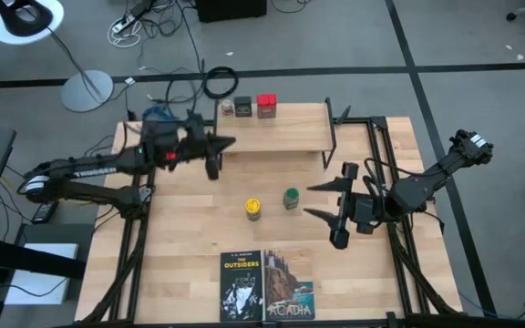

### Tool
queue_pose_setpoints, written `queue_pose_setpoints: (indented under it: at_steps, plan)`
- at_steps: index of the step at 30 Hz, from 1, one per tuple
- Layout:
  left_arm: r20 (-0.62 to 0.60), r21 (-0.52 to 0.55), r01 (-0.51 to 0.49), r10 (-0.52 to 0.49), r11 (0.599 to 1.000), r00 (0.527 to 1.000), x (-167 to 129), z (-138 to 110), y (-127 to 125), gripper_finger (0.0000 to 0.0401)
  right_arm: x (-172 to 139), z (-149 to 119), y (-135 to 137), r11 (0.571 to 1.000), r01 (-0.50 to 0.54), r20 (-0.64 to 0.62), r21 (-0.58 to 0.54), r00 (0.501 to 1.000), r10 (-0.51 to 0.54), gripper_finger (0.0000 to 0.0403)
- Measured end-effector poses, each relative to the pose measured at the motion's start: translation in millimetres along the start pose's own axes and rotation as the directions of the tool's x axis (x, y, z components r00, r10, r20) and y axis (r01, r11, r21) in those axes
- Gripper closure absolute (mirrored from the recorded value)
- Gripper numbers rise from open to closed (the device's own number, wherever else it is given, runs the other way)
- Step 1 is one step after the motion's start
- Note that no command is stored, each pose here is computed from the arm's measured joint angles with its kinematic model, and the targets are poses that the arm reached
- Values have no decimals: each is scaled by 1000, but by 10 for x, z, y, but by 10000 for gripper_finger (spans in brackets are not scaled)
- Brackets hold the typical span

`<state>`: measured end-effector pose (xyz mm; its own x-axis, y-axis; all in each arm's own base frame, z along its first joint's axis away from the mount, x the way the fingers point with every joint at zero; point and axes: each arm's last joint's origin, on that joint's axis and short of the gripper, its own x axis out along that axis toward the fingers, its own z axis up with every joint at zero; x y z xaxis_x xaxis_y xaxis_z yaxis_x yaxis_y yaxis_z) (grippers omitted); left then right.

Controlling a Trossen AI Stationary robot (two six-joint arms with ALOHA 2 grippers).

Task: Shelf spices
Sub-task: Put the green seasoning bottle on the shelf

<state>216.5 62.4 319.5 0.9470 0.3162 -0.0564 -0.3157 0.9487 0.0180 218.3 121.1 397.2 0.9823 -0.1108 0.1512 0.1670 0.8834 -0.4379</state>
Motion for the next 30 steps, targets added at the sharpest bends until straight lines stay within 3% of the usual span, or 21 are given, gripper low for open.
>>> queue_pose_setpoints:
  at_steps: [7, 11, 16, 21, 25, 30]
  plan:
    - [20, -65, 116, -115, 991, 993, -133, -563, -288, 401, 101, -124, 83, 989, -18, -62, 144, 998, 27, 188]
    - [-16, -65, 129, -131, 989, 991, -183, -786, -443, 401, 187, -217, 160, 978, 83, -143, 192, 988, -56, 188]
    - [-1, -83, 103, -103, 991, 995, -271, -978, -526, 401, 333, -439, 358, 960, 244, -288, 134, 937, -198, 180]
    - [40, -157, 128, -124, 979, 992, -386, -1196, -565, 401, 448, -700, 505, 907, 325, -391, 266, 897, -207, 161]
    - [70, -133, 127, -119, 983, 990, -485, -1388, -566, 401, 491, -960, 644, 863, 409, -495, 296, 839, -228, 142]
    - [101, -115, 131, -119, 985, 988, -544, -1449, -546, 401, 533, -1336, 795, 781, 532, -616, 326, 747, -251, 125]
